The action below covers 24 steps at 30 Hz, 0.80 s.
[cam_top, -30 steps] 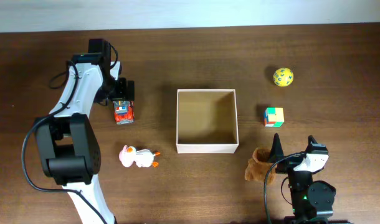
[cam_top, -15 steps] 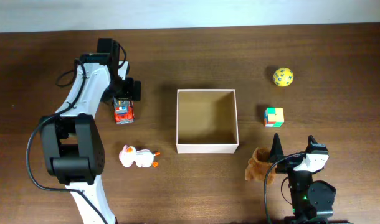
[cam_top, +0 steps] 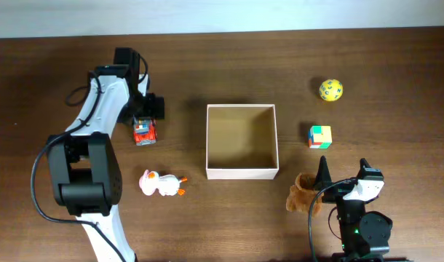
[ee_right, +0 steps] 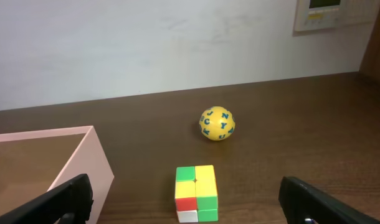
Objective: Pack container
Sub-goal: 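Lower the left gripper onto the truck and close on it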
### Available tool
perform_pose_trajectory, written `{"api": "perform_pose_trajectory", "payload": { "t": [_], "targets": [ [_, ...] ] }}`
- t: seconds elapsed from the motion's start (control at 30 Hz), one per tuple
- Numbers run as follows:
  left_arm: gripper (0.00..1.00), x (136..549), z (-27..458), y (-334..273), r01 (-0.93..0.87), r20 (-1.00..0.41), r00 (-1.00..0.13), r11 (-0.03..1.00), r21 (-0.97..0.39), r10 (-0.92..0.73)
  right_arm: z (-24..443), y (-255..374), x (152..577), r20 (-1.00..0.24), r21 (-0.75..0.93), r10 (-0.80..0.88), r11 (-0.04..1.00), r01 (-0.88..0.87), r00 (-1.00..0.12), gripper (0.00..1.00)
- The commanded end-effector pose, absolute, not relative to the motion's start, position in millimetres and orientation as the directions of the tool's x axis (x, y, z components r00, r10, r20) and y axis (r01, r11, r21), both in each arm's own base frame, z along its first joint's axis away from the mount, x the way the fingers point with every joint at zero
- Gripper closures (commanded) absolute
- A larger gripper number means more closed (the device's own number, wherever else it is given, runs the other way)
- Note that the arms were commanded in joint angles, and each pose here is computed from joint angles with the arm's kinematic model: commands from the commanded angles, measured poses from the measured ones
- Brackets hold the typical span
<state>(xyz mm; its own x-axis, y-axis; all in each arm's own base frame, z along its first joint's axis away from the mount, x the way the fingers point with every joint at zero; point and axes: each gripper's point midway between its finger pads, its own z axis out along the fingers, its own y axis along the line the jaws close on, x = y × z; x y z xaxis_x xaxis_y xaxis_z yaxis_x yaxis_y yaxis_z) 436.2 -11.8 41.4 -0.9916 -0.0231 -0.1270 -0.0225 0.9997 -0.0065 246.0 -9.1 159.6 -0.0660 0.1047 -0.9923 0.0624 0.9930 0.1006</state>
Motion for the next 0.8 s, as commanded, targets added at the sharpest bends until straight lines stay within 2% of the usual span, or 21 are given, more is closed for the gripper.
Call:
{"api": "perform_pose_trajectory", "payload": {
  "t": [0.0, 0.43, 0.47, 0.77],
  "targets": [
    [0.04, 427.1, 31.0, -10.1, -0.041, -0.094, -0.995, 0.999, -0.006, -0.041, 157.3, -10.3, 245.8, -0.992, 0.103, 0.108, 0.992, 0.067, -0.065, 0.01],
    [0.11, 426.4, 29.6, -10.0, -0.039, -0.092, -0.995, 0.999, -0.006, -0.040, 157.3, -10.3, 245.8, -0.992, 0.103, 0.108, 0.992, 0.067, -0.065, 0.01],
    [0.15, 426.4, 29.6, -10.0, -0.039, -0.092, -0.995, 0.999, -0.006, -0.040, 157.3, -10.3, 245.8, -0.992, 0.103, 0.108, 0.992, 0.067, -0.065, 0.01],
    [0.23, 426.6, 29.6, -5.5, -0.042, -0.094, -0.995, 0.999, 0.020, -0.040, 157.3, -10.3, 245.8, -0.992, 0.103, 0.108, 0.992, 0.067, -0.065, 0.01]
  ]
}}
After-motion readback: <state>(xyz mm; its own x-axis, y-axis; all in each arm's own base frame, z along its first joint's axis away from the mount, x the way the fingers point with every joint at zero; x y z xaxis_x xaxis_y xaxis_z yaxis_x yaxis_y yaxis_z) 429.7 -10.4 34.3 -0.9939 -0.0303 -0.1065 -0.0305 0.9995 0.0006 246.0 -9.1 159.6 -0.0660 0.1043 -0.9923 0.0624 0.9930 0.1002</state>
